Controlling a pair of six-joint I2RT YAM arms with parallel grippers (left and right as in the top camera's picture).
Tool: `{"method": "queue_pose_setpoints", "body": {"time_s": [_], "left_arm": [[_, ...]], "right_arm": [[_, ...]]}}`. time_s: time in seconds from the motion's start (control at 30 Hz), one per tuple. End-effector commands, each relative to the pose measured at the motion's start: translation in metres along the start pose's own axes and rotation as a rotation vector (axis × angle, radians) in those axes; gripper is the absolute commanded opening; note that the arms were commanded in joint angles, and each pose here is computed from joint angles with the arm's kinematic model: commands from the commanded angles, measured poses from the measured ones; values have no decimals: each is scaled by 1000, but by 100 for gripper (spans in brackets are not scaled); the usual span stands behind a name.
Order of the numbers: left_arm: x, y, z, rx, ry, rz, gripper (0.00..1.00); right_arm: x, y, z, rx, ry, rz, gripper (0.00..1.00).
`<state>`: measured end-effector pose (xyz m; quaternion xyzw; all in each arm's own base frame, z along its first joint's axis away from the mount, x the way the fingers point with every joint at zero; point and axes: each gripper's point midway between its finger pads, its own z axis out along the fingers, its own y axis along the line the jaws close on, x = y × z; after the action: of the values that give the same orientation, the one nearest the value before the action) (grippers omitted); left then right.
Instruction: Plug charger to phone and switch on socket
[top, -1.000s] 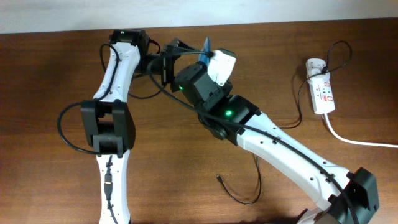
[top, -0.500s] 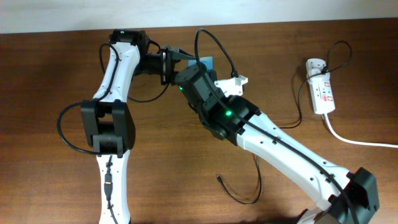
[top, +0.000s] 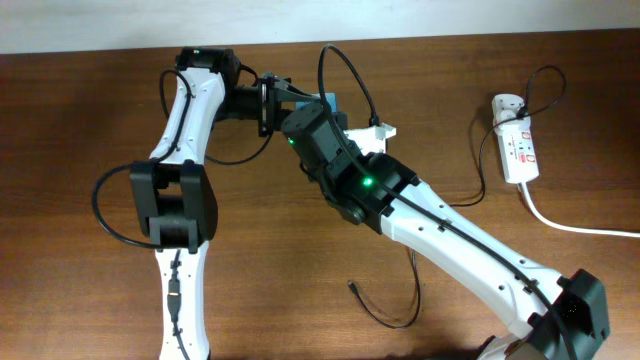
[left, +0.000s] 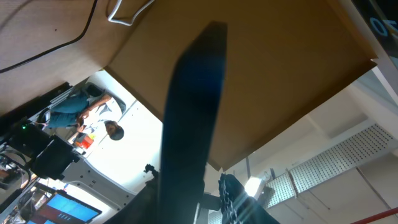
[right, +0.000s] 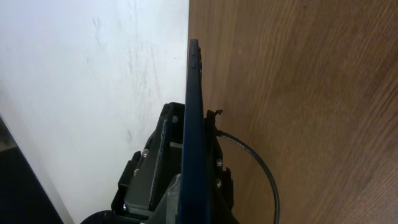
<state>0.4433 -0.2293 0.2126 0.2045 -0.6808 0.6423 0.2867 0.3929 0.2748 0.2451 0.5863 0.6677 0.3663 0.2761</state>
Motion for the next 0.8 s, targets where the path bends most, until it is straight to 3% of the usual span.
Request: {"method": "queue_pose_setpoints", "body": {"time_s": [0.0, 0.13, 0.27, 0.4, 0.53, 0.63, 0.77], "left_arm": [[5, -8, -2, 15, 3, 24, 27], [6, -7, -2, 15, 3, 8, 27], [6, -7, -2, 15, 3, 6, 34], [6, -7, -2, 15, 3, 5, 33], [6, -7, -2, 15, 3, 5, 29], [6, -7, -2, 15, 3, 5, 20], [6, -7, -2, 15, 3, 5, 20]], "right_arm": [[5, 14, -7, -35, 15, 22, 5], [4, 14, -7, -35, 13, 22, 5], [-1, 14, -7, -41, -16, 19, 4], [-1, 14, -7, -41, -13, 20, 5], [0, 16, -7, -47, -11, 24, 5], [0, 17, -7, -53, -8, 26, 5], [2, 17, -7, -51, -3, 26, 9]]}}
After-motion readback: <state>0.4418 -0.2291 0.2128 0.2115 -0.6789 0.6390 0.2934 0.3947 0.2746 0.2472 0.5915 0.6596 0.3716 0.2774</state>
